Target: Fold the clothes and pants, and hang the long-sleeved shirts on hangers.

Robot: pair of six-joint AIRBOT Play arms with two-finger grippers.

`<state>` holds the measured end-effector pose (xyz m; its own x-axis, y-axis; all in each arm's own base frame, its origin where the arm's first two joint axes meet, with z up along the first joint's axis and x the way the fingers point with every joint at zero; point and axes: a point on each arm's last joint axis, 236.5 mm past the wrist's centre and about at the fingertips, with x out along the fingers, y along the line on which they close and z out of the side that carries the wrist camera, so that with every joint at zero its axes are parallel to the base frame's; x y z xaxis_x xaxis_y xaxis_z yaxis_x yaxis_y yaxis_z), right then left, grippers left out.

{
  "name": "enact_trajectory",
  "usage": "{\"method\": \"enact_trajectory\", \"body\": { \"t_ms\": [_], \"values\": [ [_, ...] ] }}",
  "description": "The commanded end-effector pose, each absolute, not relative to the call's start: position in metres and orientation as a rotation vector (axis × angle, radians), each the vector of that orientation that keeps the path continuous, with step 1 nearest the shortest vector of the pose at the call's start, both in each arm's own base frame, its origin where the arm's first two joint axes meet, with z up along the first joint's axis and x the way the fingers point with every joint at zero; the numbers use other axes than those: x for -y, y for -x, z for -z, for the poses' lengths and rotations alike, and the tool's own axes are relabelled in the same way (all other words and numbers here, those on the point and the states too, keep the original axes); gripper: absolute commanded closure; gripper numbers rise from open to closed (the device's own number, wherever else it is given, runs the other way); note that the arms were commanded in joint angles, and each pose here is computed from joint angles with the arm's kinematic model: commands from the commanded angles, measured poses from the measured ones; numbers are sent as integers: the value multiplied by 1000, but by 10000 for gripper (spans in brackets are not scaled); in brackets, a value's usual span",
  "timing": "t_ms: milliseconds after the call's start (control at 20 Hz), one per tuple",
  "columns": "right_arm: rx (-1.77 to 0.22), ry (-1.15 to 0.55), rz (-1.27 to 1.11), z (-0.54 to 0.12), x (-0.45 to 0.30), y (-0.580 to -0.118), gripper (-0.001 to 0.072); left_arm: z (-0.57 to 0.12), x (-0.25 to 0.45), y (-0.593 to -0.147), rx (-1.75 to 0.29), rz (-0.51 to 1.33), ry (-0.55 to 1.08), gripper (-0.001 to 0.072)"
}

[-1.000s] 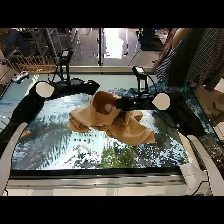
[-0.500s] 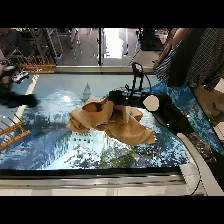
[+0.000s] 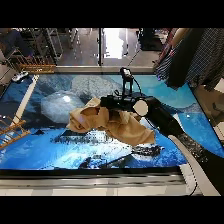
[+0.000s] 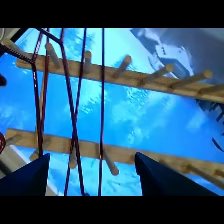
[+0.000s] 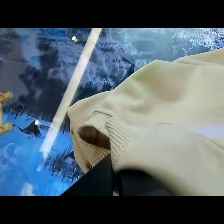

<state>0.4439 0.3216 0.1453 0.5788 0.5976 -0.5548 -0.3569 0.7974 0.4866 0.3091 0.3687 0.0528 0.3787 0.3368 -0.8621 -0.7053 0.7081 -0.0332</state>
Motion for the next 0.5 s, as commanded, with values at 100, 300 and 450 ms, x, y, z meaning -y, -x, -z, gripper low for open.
{"method": "enact_trajectory", "body": {
  "t_ms": [100,300,450],
  "values": [
    [-748,-326,-568,-147,-322,-447,684,-2,-383,-328,-965,-681,497,247],
    [-748,-322,-567,-147,-321,-447,684,12,-384,-331,-978,-680,509,247],
    [-746,-316,-564,-146,-320,-448,684,11,-388,-332,-968,-688,496,247]
  ]
}}
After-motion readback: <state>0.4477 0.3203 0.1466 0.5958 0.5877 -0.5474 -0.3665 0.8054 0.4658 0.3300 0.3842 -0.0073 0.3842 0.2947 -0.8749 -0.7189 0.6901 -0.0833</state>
